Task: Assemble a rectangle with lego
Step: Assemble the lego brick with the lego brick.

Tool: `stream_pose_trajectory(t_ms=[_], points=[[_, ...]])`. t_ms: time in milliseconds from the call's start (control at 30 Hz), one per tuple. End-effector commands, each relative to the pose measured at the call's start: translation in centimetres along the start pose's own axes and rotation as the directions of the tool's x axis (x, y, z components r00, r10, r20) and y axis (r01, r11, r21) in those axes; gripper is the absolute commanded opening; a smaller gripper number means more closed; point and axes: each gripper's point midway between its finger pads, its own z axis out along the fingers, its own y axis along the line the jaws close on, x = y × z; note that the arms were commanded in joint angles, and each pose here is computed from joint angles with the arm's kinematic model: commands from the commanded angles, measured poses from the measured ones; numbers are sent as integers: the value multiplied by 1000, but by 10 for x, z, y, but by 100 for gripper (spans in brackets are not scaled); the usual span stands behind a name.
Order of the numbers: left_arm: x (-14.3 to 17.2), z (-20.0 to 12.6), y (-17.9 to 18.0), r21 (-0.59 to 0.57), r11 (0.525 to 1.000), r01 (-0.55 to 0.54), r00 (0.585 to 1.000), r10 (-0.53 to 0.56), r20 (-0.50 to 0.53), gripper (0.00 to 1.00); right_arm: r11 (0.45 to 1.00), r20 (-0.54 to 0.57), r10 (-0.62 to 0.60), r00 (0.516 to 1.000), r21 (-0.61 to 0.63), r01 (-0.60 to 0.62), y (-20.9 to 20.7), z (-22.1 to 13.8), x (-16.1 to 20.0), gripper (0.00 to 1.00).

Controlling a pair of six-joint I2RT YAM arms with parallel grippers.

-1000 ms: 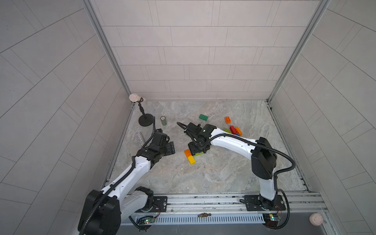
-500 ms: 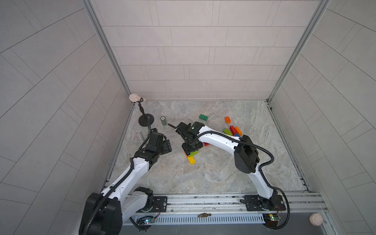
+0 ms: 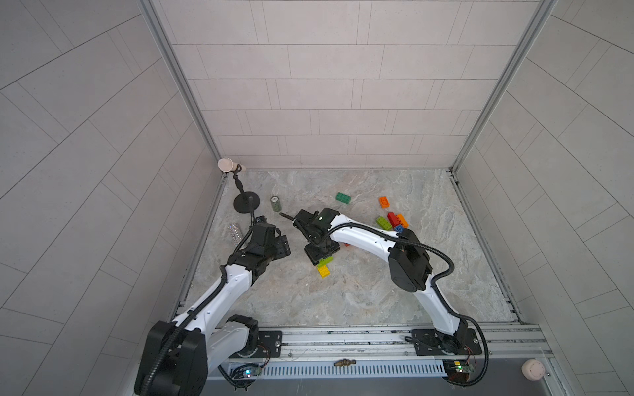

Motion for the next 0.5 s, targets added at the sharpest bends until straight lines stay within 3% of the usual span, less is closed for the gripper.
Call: stream_pose_trajectory(t_ms=[0, 467], points=[[1, 2, 2, -2, 1000, 19, 1000, -19, -1, 81, 1000, -7, -10, 1000, 20, 10, -1, 3, 1, 14], [3, 3, 1, 3, 1000, 18, 1000, -18, -7, 81, 1000, -13, -4, 1000, 30, 4, -2, 12, 0, 12]])
